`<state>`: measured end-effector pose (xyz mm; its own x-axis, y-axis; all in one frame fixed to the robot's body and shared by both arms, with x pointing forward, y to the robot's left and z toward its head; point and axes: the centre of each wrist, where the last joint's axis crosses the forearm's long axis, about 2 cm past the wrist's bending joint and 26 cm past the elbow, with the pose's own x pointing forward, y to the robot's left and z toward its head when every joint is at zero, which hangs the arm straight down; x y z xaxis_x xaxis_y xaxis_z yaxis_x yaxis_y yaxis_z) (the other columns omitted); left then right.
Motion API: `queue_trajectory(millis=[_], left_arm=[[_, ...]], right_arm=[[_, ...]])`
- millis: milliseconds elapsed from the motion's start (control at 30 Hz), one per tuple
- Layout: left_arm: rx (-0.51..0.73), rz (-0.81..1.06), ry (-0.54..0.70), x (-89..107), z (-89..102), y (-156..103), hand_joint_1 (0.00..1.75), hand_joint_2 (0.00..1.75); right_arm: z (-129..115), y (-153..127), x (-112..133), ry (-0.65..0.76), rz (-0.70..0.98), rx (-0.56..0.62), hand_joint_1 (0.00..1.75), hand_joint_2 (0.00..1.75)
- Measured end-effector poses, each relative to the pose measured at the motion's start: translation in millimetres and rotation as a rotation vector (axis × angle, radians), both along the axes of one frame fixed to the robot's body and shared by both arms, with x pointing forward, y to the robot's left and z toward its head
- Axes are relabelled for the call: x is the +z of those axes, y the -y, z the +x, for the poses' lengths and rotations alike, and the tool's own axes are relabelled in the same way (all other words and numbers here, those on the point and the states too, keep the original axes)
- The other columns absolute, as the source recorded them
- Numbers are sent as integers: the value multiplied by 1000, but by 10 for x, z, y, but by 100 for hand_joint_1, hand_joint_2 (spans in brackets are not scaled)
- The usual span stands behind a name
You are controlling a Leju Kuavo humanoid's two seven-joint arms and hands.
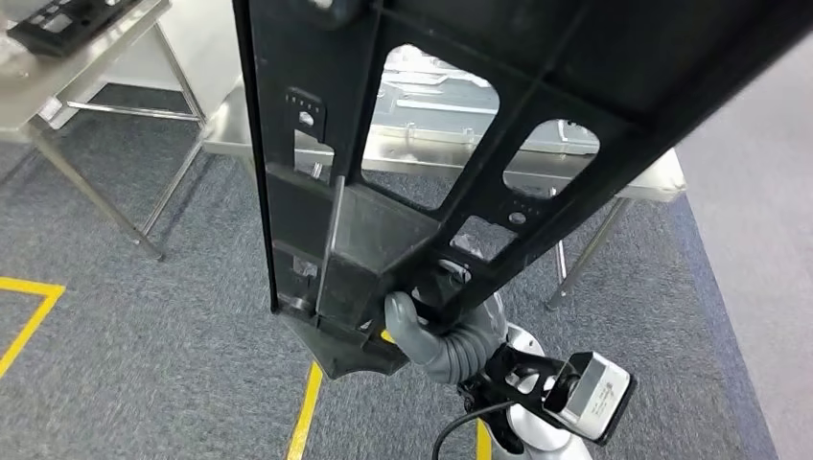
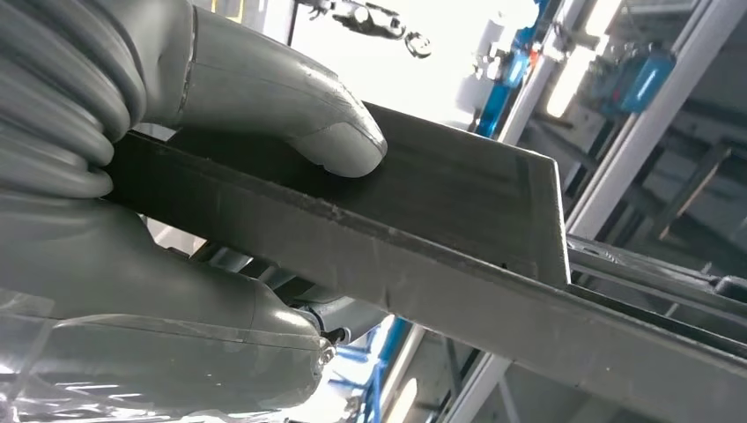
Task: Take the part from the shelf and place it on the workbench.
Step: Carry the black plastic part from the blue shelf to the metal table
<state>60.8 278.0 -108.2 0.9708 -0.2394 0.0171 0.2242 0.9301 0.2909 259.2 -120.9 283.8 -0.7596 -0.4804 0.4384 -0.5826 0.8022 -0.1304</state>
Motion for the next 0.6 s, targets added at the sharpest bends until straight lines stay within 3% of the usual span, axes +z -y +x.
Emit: queue_trajectory(millis=[600], left_arm=[[12, 8, -1, 0, -5, -8, 0, 175]], right_arm=[[33, -11, 19, 5, -2, 13, 175, 175]])
